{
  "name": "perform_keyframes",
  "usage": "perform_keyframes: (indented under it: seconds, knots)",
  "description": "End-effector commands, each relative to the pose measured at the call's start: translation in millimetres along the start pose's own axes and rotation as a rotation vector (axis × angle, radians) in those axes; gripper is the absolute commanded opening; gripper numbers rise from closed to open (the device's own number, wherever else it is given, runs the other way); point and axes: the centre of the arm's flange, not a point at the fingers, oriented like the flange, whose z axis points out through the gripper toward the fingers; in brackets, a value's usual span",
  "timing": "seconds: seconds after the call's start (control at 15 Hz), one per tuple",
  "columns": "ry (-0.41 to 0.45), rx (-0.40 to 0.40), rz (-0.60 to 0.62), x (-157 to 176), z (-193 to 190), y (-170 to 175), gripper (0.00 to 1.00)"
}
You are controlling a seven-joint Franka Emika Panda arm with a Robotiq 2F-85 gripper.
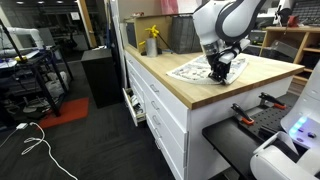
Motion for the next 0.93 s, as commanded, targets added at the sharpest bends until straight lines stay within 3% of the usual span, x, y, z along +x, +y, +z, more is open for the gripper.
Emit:
perform_keyframes:
  seconds: [0.0,0.47,0.87]
  knots:
    - [0.000,-0.010,0.050,-9,-13,14,0.44]
    - [0.044,0.017,0.063,-17,-41,5,0.98]
    - [0.035,0.133,0.046,-36,-66,-21,1.00]
